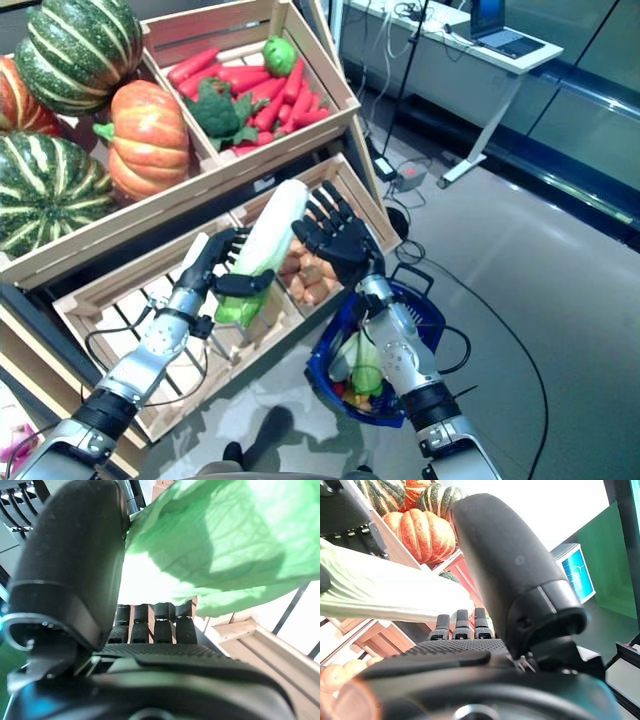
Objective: Put vegetables into the basket
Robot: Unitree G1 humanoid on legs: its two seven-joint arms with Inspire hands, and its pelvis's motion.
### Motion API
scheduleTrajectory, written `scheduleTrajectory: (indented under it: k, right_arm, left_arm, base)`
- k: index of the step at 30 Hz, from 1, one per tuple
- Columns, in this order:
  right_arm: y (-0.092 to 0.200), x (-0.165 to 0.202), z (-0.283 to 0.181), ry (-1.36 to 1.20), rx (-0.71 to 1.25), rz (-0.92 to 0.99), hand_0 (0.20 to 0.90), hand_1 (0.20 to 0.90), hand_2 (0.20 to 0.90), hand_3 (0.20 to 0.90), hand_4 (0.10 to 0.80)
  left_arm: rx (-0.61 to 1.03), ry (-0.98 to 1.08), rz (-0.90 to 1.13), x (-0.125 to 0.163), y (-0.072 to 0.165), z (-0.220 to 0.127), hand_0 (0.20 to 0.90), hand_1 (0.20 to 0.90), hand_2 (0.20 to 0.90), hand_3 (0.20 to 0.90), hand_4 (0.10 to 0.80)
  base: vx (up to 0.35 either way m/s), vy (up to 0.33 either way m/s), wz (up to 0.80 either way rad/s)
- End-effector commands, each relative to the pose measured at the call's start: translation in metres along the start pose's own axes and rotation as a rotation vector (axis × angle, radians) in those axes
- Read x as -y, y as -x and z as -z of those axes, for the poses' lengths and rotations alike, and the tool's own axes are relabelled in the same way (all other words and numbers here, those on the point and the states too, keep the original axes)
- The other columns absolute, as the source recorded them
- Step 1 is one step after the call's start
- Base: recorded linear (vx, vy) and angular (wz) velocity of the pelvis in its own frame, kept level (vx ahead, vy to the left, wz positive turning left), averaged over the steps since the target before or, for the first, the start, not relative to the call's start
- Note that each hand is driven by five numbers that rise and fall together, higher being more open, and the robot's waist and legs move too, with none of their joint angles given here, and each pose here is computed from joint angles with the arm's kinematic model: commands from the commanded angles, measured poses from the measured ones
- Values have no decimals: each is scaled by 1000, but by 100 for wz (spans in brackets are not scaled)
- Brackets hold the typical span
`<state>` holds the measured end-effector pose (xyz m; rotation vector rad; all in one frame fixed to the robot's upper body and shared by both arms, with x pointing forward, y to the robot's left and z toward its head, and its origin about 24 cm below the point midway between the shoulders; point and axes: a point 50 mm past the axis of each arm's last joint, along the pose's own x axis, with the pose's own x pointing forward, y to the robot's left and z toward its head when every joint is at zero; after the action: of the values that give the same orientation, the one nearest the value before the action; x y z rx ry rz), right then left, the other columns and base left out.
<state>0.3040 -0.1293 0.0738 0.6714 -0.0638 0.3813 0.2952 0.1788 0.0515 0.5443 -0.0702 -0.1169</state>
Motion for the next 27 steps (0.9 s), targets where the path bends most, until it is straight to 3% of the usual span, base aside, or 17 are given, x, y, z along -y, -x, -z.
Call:
scheduleTrajectory:
  k: [1,13,27]
  right_arm:
    - [-14,-33,-22,-52,137,-169,900,900,900,900,800]
    - [-20,-37,-20,-155,136,-132,900,900,900,900,800]
    - [-18,-24,-14,-204,165,109,900,900,900,900,800]
  left_arm:
    - [333,1,-36,-3,-17,-60,300,300,300,300,400]
    - [504,-49,-3,7,-11,-83,300,300,300,300,400]
    - [776,-143,-305,2,6,-110,300,300,300,300,400]
  base:
    - [0,0,0]
    - [13,-9,4]
    - [3,-2,1]
